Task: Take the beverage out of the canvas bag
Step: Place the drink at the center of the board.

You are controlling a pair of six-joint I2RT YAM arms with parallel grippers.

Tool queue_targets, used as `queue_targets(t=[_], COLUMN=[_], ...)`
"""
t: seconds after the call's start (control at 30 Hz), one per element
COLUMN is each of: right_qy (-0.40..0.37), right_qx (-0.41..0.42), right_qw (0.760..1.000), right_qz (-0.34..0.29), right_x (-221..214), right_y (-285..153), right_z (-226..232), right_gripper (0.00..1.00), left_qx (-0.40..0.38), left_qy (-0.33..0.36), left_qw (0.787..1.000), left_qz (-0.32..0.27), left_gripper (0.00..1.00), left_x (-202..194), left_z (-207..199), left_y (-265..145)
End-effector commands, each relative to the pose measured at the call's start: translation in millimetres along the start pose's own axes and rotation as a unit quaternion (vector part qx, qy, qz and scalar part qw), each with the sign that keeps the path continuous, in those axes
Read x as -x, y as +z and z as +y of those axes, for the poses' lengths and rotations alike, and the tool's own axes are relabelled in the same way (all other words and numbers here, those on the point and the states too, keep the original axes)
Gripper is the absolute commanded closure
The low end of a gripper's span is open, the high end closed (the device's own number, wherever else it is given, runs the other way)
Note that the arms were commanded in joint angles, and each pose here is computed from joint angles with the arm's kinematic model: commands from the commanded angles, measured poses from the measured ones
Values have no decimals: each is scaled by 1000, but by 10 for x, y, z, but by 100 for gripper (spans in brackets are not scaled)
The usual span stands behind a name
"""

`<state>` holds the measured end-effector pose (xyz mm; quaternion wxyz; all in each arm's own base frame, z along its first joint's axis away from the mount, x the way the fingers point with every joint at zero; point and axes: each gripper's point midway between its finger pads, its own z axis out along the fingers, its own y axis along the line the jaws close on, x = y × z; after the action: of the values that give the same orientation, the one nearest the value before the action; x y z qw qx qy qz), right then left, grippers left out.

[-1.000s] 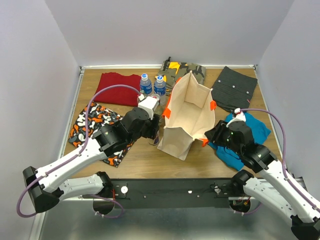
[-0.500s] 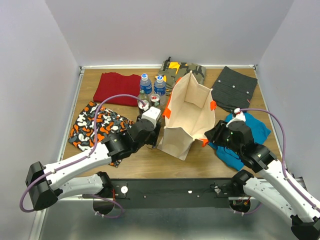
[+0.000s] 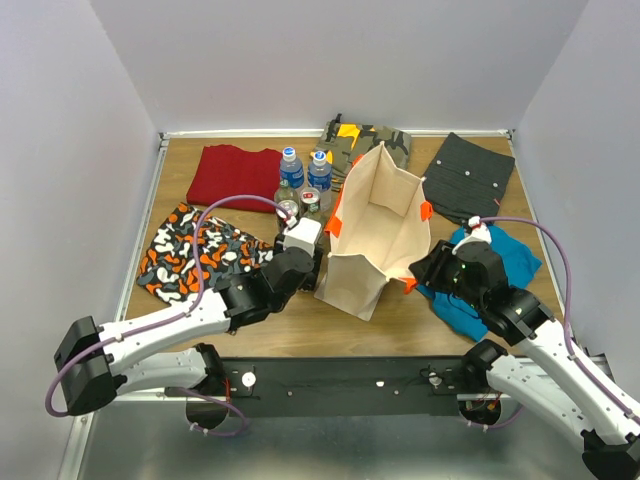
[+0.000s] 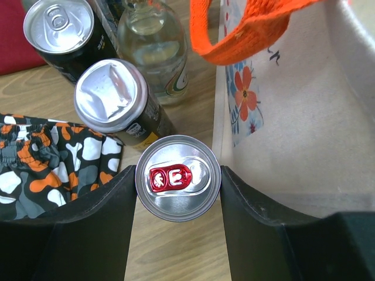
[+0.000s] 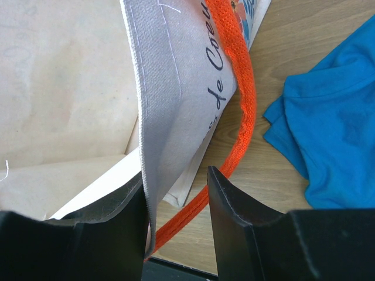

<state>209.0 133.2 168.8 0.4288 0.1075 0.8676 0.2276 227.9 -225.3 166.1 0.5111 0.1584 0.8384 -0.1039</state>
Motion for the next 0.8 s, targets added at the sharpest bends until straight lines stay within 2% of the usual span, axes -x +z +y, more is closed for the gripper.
queue_targets(t=[0.0,0.17,0.3,0.47,0.6,0.77], right_qy=[-5,-3,-2,-2,-2,-1], right_qx=[-15,-13,-13,-13,-14,-13], right_qw=[1000,1000,1000,1000,1000,1000], right_qz=[9,6,6,6,8,7], right_x=[-65,-54,-55,-52,-56,-58], right_y=[24,12,9,9,11,6], right_z=[-87,-79,-80,-77,-80,-83], right_gripper=[50,50,50,50,50,50], left_qx=[-4,-21,-4,-4,0,-9], left_qy=[-49,-53,-39,-41,-30,-53], left_qw=[996,995,996,993,994,992], left_qz=[-72,-82,-84,-113,-107,-116], left_gripper=[100,100,100,100,100,100], left_x=[422,497,517,652,643,653], left_z=[-134,-270,-251,-304,-361,-413], left_y=[68,157,224,294,390,491])
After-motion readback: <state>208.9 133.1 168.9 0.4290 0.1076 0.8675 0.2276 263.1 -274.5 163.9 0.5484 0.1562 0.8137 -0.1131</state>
